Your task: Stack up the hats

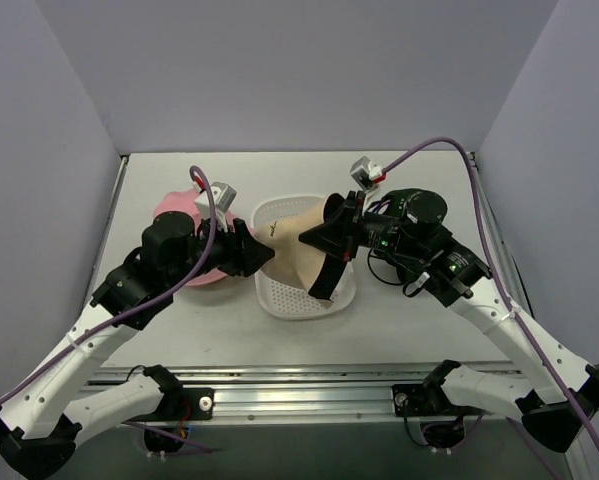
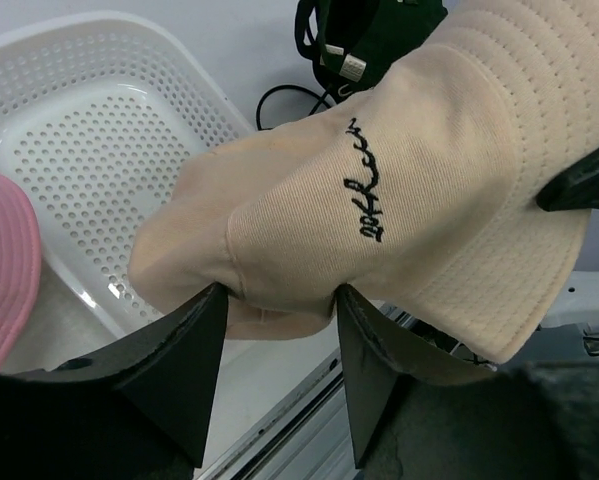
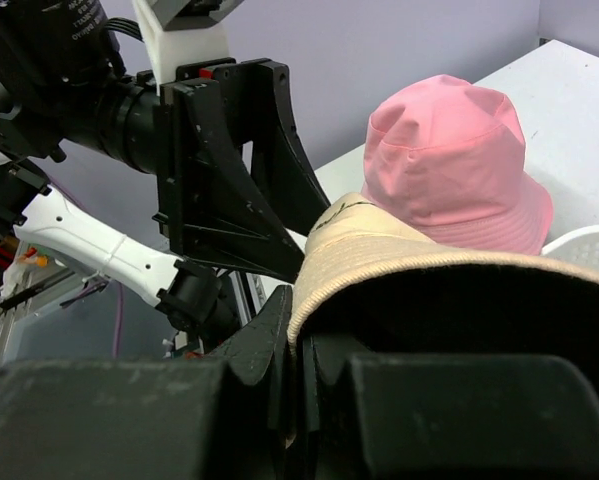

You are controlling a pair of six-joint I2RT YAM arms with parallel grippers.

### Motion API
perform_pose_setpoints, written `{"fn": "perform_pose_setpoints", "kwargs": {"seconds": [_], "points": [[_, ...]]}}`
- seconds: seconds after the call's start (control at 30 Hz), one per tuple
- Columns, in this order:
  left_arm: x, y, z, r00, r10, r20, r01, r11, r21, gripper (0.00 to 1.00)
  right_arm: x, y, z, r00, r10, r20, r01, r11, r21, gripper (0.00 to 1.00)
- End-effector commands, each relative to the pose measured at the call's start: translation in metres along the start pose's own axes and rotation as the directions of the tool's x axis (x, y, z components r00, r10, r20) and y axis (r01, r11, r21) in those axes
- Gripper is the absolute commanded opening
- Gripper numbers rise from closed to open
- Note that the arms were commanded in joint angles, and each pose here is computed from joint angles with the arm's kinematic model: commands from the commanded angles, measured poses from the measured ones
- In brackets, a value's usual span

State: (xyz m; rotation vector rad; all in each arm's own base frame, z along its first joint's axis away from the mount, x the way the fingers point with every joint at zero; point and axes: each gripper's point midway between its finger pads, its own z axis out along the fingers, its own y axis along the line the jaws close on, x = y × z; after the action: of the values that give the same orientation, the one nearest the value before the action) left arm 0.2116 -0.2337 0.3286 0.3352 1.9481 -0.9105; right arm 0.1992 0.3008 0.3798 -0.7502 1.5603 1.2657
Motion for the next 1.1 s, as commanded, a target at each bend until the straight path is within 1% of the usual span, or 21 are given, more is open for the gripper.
{"fn": "perform_pose_setpoints", "kwargs": {"seconds": [0.0, 0.03, 0.07, 0.13, 0.17, 0.2, 0.33, 0.4, 0.53, 0.57, 0.6, 0.63, 0.67, 0.7, 0.73, 0.8, 0.83, 0.9, 0.97, 1.03, 1.07], "points": [[-0.023, -0.012, 0.005, 0.996, -0.023, 0.082, 0.019, 0.999, 0.045, 0.55, -0.03, 0.019, -0.003, 0.991, -0.06, 0.118, 0.067, 0.996, -0.053, 0.0], [-0.023, -0.012, 0.008, 0.996, -0.025, 0.082, 0.021, 0.999, 0.049, 0.49, -0.03, 0.019, -0.003, 0.991, -0.061, 0.119, 0.068, 0.996, -0.055, 0.0], [-0.024, -0.012, 0.01, 0.996, -0.03, 0.084, 0.026, 0.998, 0.051, 0.36, -0.029, 0.019, -0.003, 0.991, -0.058, 0.119, 0.064, 0.996, -0.054, 0.0], [-0.027, -0.013, 0.015, 0.995, -0.036, 0.089, 0.031, 0.998, 0.049, 0.2, -0.027, 0.018, -0.002, 0.991, -0.057, 0.12, 0.064, 0.996, -0.055, 0.0], [-0.032, -0.014, 0.014, 0.994, -0.036, 0.101, 0.032, 0.998, 0.049, 0.04, -0.028, 0.019, -0.002, 0.991, -0.056, 0.123, 0.063, 0.996, -0.058, 0.0], [-0.034, -0.014, 0.015, 0.994, -0.039, 0.103, 0.034, 0.998, 0.048, 0.02, -0.029, 0.019, -0.003, 0.99, -0.059, 0.129, 0.067, 0.996, -0.058, 0.0], [-0.046, -0.017, 0.012, 0.991, -0.044, 0.129, 0.039, 0.998, 0.039, 0.02, -0.034, 0.02, -0.005, 0.987, -0.063, 0.146, 0.07, 0.996, -0.047, 0.0], [-0.059, -0.016, 0.002, 0.987, -0.027, 0.161, 0.027, 1.0, 0.002, 0.02, -0.042, 0.018, -0.006, 0.983, -0.073, 0.169, 0.078, 0.997, -0.02, 0.0], [-0.092, -0.004, -0.023, 0.977, 0.068, 0.2, -0.039, 0.989, -0.145, 0.02, -0.064, 0.009, 0.001, 0.969, -0.096, 0.228, 0.091, 0.995, 0.033, 0.0], [-0.094, 0.009, -0.031, 0.978, 0.086, 0.19, -0.041, 0.972, -0.231, 0.02, -0.079, 0.014, 0.003, 0.956, -0.113, 0.269, 0.113, 0.993, 0.018, 0.0], [-0.111, 0.007, -0.041, 0.97, 0.105, 0.221, -0.046, 0.965, -0.257, 0.02, -0.085, 0.016, 0.006, 0.954, -0.11, 0.281, 0.113, 0.994, 0.004, 0.0], [-0.117, 0.011, -0.047, 0.966, 0.122, 0.229, -0.051, 0.955, -0.293, 0.02, -0.085, 0.011, 0.017, 0.958, -0.1, 0.271, 0.106, 0.994, -0.009, 0.0], [-0.118, 0.018, -0.054, 0.966, 0.148, 0.212, -0.069, 0.938, -0.339, 0.02, -0.089, 0.017, 0.022, 0.957, -0.101, 0.271, 0.119, 0.992, -0.051, 0.0], [-0.134, 0.02, -0.065, 0.955, 0.164, 0.247, -0.058, 0.921, -0.385, 0.02, -0.106, 0.027, 0.024, 0.949, -0.112, 0.294, 0.141, 0.987, -0.079, 0.0], [-0.14, 0.023, -0.069, 0.951, 0.185, 0.247, -0.07, 0.909, -0.412, 0.02, -0.106, 0.021, 0.035, 0.955, -0.101, 0.28, 0.131, 0.987, -0.091, 0.0], [-0.148, 0.027, -0.075, 0.947, 0.213, 0.239, -0.084, 0.887, -0.455, 0.02, -0.12, 0.028, 0.042, 0.945, -0.106, 0.308, 0.153, 0.98, -0.131, 0.0], [-0.16, 0.024, -0.084, 0.937, 0.227, 0.267, -0.081, 0.882, -0.465, 0.02, -0.128, 0.029, 0.049, 0.942, -0.096, 0.321, 0.15, 0.977, -0.15, 0.0], [-0.167, 0.031, -0.09, 0.931, 0.262, 0.254, -0.096, 0.848, -0.522, 0.02, -0.142, 0.042, 0.053, 0.926, -0.104, 0.362, 0.191, 0.958, -0.215, 0.0], [-0.183, 0.042, -0.106, 0.91, 0.308, 0.276, -0.082, 0.789, -0.609, 0.02, -0.154, 0.045, 0.064, 0.918, -0.09, 0.387, 0.201, 0.946, -0.255, 0.0], [-0.193, 0.051, -0.113, 0.899, 0.336, 0.28, -0.068, 0.74, -0.669, 0.02, -0.154, 0.038, 0.081, 0.924, -0.082, 0.375, 0.194, 0.943, -0.271, 0.0], [-0.202, 0.054, -0.124, 0.885, 0.36, 0.294, -0.052, 0.706, -0.707, 0.02, -0.167, 0.044, 0.08, 0.912, -0.092, 0.401, 0.218, 0.935, -0.281, 0.0]]}}
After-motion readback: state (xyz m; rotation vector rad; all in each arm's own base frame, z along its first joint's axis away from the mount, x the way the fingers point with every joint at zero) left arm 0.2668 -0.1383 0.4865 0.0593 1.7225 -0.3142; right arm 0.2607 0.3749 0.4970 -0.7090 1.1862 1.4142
